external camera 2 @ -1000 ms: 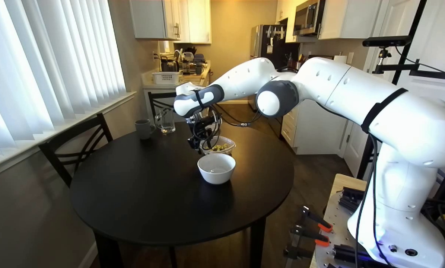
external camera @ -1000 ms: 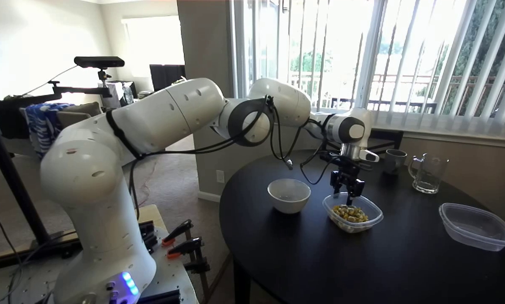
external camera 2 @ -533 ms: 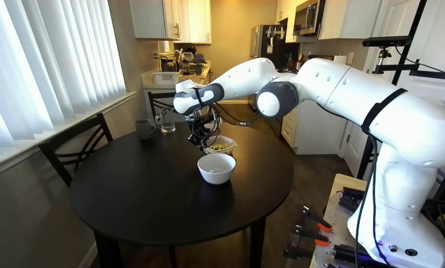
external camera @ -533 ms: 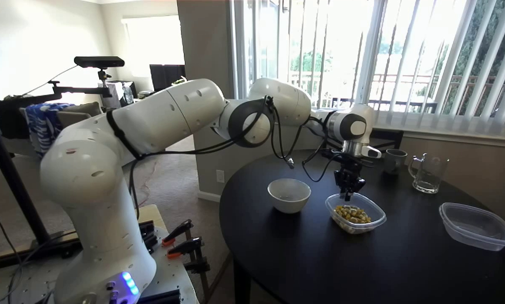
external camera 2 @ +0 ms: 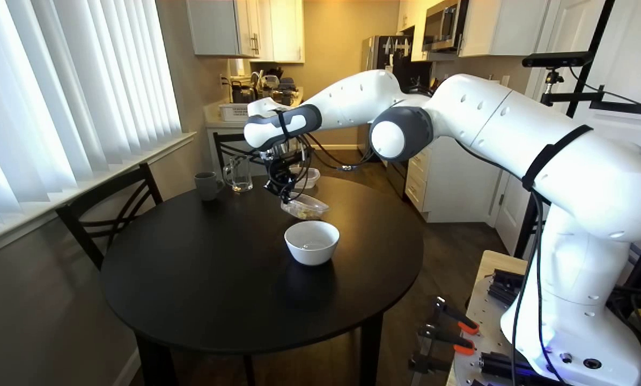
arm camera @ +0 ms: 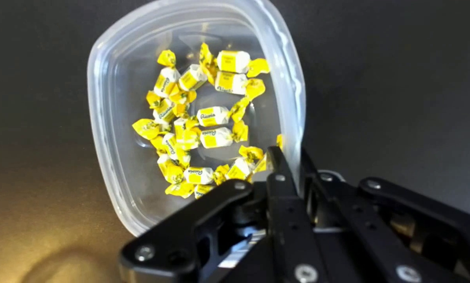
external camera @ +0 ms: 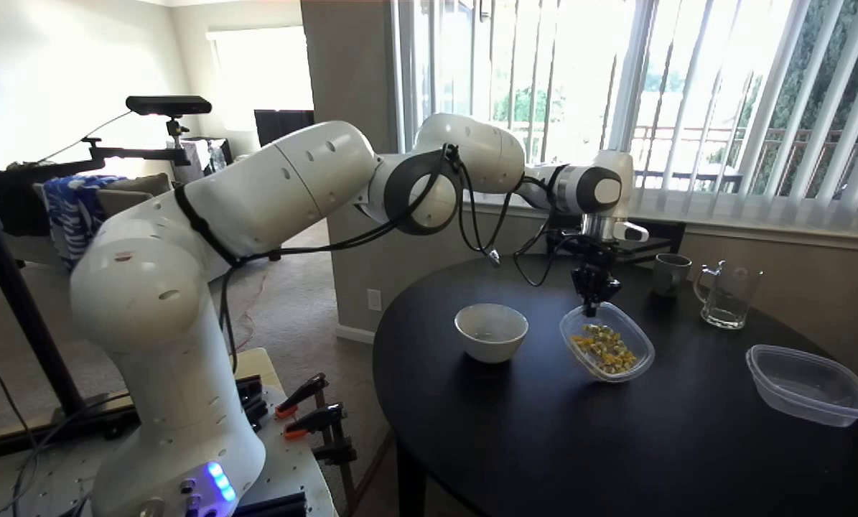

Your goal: Transfer the candy to the white bowl

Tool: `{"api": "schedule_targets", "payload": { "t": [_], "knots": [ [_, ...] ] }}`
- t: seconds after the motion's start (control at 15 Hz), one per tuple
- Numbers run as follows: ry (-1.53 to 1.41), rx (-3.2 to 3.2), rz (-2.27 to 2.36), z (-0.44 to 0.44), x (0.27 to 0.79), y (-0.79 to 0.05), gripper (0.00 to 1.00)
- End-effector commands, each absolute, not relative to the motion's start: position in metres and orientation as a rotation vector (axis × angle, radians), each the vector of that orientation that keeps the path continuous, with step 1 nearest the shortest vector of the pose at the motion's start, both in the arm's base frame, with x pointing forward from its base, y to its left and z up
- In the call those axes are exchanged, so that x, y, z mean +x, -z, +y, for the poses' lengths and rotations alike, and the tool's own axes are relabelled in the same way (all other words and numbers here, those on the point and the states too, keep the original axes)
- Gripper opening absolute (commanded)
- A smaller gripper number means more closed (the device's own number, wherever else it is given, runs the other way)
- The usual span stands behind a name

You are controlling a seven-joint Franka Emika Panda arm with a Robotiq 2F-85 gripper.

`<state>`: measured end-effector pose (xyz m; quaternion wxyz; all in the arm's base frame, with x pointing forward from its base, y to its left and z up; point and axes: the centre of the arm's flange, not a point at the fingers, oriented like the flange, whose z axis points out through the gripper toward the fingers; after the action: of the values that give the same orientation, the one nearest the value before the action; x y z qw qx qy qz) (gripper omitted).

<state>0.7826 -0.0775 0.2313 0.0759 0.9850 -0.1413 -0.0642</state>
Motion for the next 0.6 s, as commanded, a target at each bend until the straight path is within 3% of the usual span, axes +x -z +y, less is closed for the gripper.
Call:
{"api": "schedule_targets", "payload": {
  "t": [0.0,0.53],
  "knots": [
    [0.235,2.893,-0.654,-0.055,0.752,-0.258,0.02],
    [0.119,2.808,-0.826,-0.014,0.725,-0.301,0.02]
  ]
}}
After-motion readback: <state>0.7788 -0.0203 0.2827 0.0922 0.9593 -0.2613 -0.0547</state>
